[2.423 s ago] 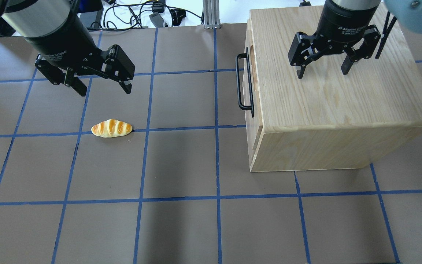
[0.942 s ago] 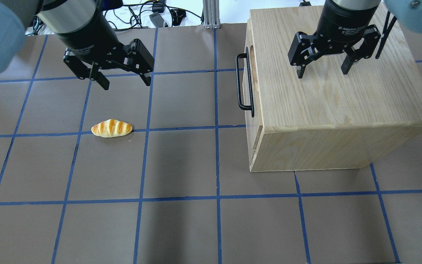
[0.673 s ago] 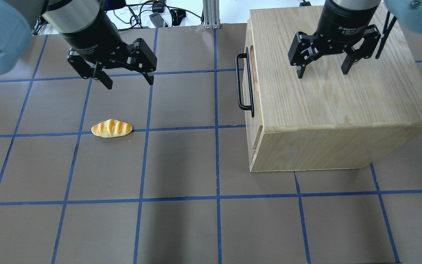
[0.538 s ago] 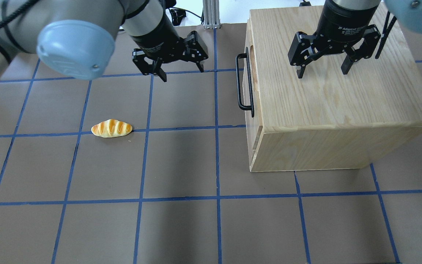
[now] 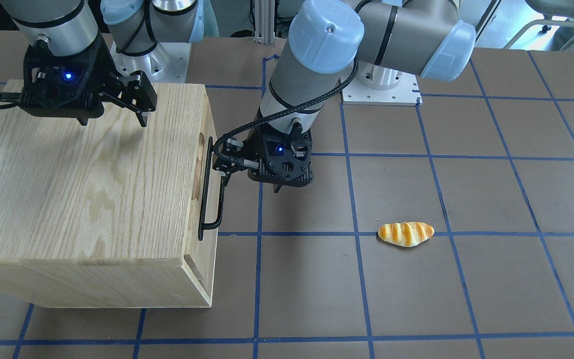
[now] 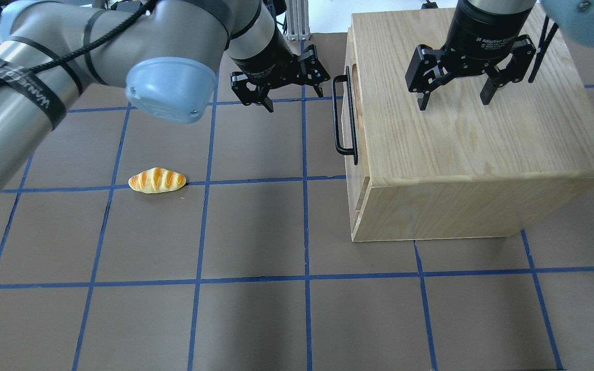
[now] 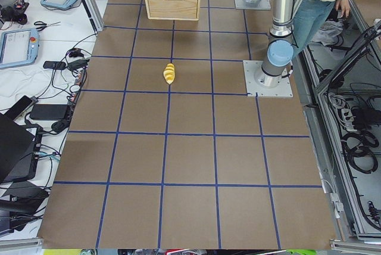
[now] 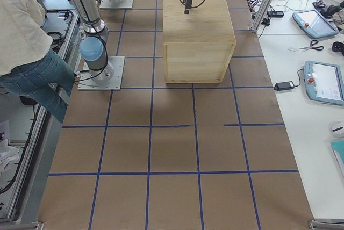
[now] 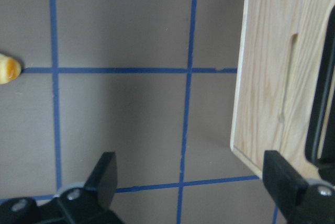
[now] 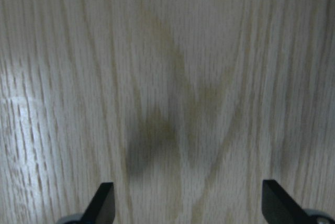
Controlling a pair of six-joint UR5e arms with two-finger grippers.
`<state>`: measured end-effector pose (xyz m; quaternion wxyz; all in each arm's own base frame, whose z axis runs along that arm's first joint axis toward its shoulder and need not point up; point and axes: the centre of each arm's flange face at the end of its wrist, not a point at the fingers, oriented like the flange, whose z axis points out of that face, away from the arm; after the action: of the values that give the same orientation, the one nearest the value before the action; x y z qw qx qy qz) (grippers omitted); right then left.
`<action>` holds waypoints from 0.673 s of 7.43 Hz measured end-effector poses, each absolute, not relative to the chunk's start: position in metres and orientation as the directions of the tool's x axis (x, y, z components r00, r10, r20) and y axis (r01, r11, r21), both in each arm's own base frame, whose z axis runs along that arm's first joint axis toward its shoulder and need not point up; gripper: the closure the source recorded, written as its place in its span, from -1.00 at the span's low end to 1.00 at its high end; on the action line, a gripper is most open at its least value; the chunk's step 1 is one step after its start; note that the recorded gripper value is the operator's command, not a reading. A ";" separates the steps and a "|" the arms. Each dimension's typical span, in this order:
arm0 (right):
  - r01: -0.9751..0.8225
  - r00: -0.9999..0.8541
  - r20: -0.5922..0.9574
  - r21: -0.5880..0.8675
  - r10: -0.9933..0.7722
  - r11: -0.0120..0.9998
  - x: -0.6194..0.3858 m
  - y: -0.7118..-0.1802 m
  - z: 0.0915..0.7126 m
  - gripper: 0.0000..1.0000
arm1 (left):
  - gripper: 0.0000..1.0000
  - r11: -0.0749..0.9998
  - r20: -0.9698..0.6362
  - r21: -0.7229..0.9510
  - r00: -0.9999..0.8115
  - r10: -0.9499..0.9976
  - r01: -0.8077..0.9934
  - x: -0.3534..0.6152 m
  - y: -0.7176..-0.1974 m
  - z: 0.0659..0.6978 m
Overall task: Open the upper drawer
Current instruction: 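Move the left gripper toward the black drawer handle on the cabinet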
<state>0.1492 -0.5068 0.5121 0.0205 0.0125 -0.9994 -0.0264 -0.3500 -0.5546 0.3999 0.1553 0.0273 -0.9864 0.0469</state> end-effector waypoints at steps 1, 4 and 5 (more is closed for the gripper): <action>-0.024 -0.999 0.040 0.053 -0.026 0.998 0.149 -0.507 0.512 -1.00 | -1.00 0.995 0.310 -0.079 -0.950 -0.036 -0.063 -0.354 -0.558 0.390; -0.024 -0.999 0.040 0.052 -0.026 0.998 0.149 -0.507 0.512 -1.00 | -1.00 0.995 0.328 -0.093 -0.945 0.014 -0.018 -0.356 -0.564 0.380; -0.024 -0.999 0.040 0.052 -0.026 0.998 0.149 -0.507 0.513 -1.00 | -1.00 0.995 0.323 -0.105 -0.946 0.030 -0.004 -0.347 -0.568 0.381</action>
<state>0.1492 -0.5068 0.5125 0.0205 0.0125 -0.9994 -0.0260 -0.3467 -0.5678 0.3808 0.1645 -0.0068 -0.9850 0.0519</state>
